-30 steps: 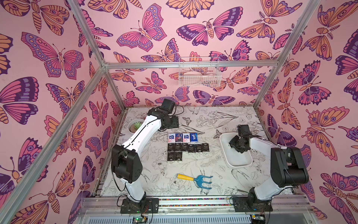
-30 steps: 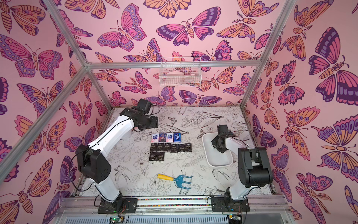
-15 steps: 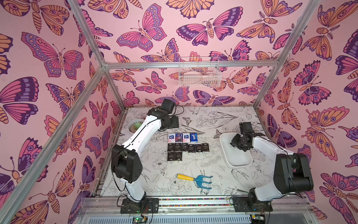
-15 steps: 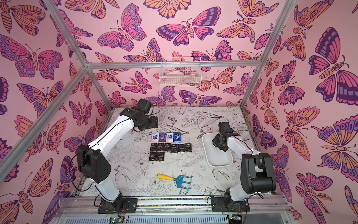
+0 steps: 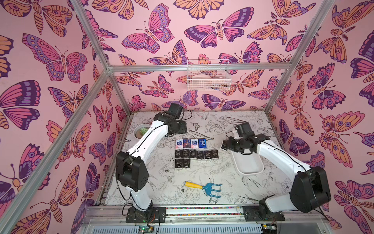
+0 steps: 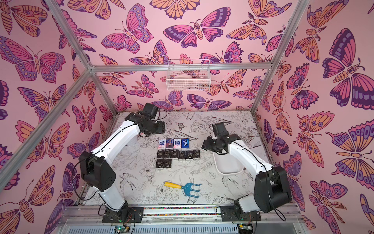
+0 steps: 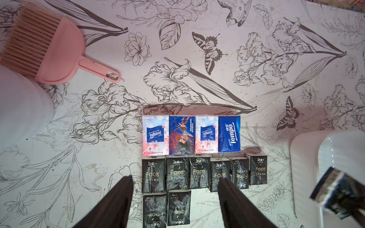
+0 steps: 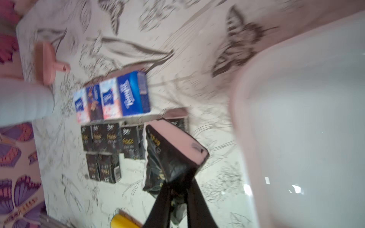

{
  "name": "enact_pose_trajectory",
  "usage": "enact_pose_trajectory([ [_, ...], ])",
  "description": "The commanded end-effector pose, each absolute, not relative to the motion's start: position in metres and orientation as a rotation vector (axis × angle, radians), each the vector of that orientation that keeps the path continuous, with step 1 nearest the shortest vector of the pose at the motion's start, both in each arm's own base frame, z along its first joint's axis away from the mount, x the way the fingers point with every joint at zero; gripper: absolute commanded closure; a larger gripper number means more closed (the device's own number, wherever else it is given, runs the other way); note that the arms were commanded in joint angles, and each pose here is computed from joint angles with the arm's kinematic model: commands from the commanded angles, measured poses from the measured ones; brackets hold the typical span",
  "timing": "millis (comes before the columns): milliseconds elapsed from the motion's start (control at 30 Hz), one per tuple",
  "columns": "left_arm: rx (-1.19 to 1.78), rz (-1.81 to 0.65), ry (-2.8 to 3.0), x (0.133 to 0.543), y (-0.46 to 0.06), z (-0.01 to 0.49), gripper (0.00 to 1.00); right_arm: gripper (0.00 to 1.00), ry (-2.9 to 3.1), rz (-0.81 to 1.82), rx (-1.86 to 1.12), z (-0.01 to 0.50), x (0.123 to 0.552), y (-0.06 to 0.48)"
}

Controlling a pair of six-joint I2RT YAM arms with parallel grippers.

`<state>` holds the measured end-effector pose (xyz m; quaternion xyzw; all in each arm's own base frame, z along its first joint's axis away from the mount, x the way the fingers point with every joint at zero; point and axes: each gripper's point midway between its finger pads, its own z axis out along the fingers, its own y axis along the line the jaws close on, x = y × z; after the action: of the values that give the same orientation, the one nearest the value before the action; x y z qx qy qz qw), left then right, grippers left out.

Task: Take the pocket tissues out of the storage box
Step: Place the pocket tissues at the center of the board.

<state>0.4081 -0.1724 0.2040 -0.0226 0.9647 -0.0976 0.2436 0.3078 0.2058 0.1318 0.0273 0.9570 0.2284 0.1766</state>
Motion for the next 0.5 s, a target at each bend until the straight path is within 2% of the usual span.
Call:
enact_pose_trajectory([
  [0, -0.078, -0.249, 2.621, 0.403, -0.165, 0.213, 0.26, 0.82, 2.793, 0.766, -0.139, 0.116, 0.273, 0.262],
  [133, -0.081, -0.244, 2.622, 0.401, -0.163, 0.214, 0.26, 0.80, 2.837, 0.803, -0.237, 0.089, 0.252, 0.304],
  [467, -0.078, -0.227, 2.606, 0.398, -0.159, 0.223, 0.26, 0.78, 2.929, 0.831, -0.280, 0.038, 0.237, 0.342],
])
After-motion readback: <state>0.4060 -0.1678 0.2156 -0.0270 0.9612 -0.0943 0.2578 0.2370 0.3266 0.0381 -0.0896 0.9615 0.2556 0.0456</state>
